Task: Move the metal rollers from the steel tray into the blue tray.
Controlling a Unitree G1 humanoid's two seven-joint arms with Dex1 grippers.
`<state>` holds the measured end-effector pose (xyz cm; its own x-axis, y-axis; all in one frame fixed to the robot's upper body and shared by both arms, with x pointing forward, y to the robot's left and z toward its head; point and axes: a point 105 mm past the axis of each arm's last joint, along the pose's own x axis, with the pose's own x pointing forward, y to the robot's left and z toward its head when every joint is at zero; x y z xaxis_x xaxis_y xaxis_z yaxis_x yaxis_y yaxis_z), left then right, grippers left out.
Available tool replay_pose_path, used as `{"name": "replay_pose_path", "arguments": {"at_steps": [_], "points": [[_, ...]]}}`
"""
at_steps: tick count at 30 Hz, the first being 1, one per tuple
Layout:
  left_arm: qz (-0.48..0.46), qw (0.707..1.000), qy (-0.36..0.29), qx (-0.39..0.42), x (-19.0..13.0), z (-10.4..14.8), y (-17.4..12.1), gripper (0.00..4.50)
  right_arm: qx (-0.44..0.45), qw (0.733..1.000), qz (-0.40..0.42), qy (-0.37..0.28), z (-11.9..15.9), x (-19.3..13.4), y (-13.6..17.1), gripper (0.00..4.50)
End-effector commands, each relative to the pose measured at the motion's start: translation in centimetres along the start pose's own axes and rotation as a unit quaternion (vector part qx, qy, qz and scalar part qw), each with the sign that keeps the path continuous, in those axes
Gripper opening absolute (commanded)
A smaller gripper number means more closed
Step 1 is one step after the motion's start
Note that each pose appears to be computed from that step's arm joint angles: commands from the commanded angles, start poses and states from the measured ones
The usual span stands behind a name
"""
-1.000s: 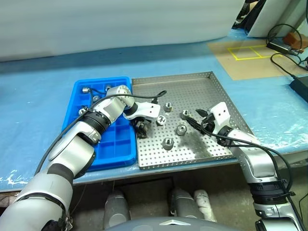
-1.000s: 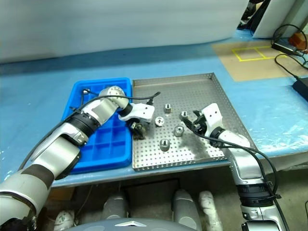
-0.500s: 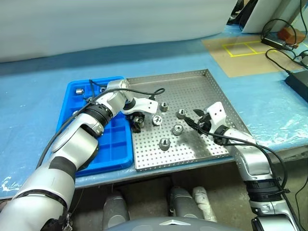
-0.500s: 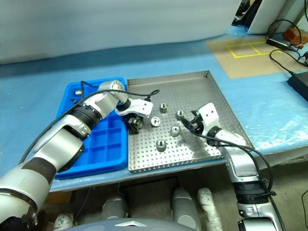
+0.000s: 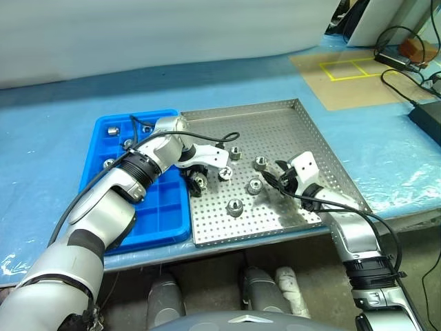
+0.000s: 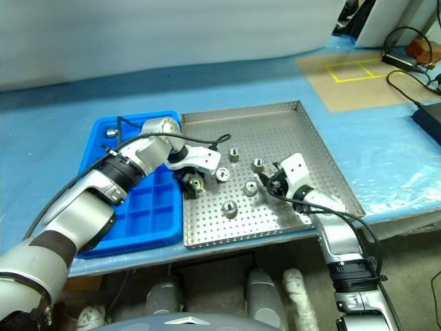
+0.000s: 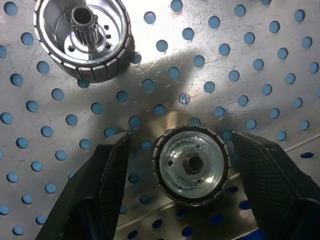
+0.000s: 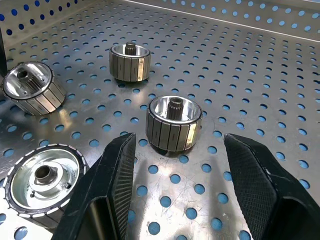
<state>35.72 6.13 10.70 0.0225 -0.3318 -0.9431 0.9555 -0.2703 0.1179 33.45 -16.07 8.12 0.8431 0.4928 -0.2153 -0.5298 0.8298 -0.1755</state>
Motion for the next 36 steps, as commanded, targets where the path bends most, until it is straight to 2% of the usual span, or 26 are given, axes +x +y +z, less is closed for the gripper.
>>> {"name": "replay_pose_path", "arguments": {"at_steps": [1,2,5,8,10,15,19,21,23,31,36], "points": [[-0.006,0.999,0.034,-0.012,0.4,-2.2,-0.6,3.04,-0.013,1.000,-0.002,-0.023,1.2,0.1,-0.1,2.96],[-0.009,0.999,0.033,-0.010,0.5,-2.3,-0.7,2.91,-0.013,1.000,-0.001,-0.024,1.3,0.1,-0.1,2.96],[0.003,0.999,0.037,-0.007,0.7,-2.4,-0.6,1.96,-0.014,1.000,0.000,-0.025,1.4,0.1,-0.1,2.96],[0.001,0.999,0.034,-0.003,0.7,-2.4,-0.7,1.96,-0.015,1.000,0.001,-0.025,1.5,0.1,-0.1,2.96],[-0.003,1.000,0.028,-0.005,0.6,-2.4,-0.8,1.78,-0.014,1.000,0.002,-0.025,1.5,0.0,-0.1,2.96],[0.030,0.999,0.009,-0.005,0.3,-2.3,-0.2,1.76,-0.009,0.999,0.016,-0.031,1.8,0.1,0.5,2.96],[0.087,0.995,-0.044,0.029,-1.5,-1.2,0.8,1.76,0.015,0.997,0.053,-0.058,3.2,-0.5,1.4,2.96],[0.097,0.983,-0.150,0.034,-4.1,1.1,0.4,1.76,0.033,0.992,0.082,-0.084,4.7,-1.2,1.6,2.96],[0.112,0.972,-0.204,0.037,-5.8,2.1,0.2,1.76,0.039,0.989,0.102,-0.098,5.7,-1.6,1.7,2.96],[0.157,0.937,-0.311,0.000,-11.9,-0.2,-4.3,1.76,-0.004,0.971,0.204,-0.125,10.1,-1.3,3.4,2.96],[0.229,0.920,-0.310,-0.068,-13.8,-4.5,-6.7,1.76,-0.022,0.945,0.302,-0.122,10.6,0.0,6.6,2.96]]}}
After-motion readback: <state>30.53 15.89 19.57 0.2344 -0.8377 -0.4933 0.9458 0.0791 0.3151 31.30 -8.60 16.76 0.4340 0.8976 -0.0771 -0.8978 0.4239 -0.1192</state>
